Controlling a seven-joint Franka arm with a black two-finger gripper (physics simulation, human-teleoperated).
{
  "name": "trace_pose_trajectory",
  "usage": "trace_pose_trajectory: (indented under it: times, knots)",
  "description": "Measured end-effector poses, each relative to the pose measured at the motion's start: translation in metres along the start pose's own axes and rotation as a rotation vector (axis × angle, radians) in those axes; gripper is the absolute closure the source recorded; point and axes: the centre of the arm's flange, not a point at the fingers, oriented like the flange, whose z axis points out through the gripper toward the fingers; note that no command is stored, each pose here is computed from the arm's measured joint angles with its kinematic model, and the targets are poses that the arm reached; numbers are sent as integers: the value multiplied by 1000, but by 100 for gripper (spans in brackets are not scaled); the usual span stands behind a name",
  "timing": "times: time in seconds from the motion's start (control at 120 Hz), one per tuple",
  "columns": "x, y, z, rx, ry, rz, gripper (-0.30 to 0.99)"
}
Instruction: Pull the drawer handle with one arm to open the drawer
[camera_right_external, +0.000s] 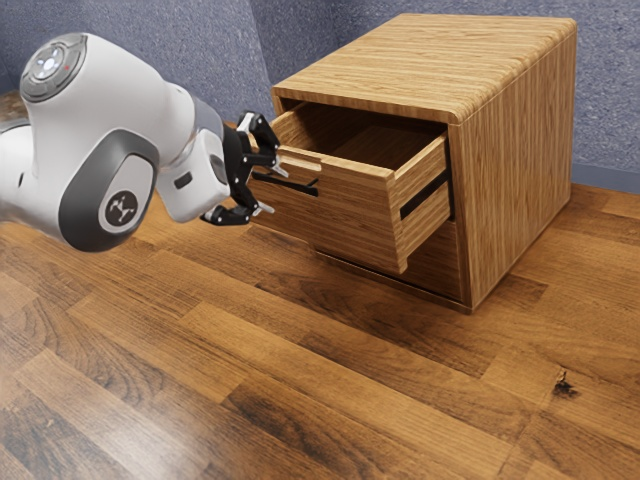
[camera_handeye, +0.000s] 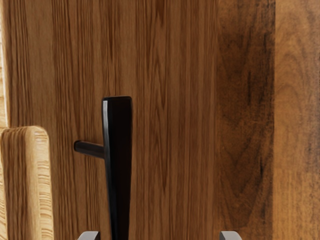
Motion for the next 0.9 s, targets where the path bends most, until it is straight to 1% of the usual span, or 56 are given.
trace_pose_trajectory:
  times: [0.3, 0.45, 0.692, 0.9]
  knots:
    - [0, 2, -7, 7, -4, 0, 45]
    - [-1, 3, 2, -6, -1, -3, 45]
    - [-1, 3, 1, -5, -2, -4, 45]
    - [-1, -6, -9, 20, -3, -1, 45]
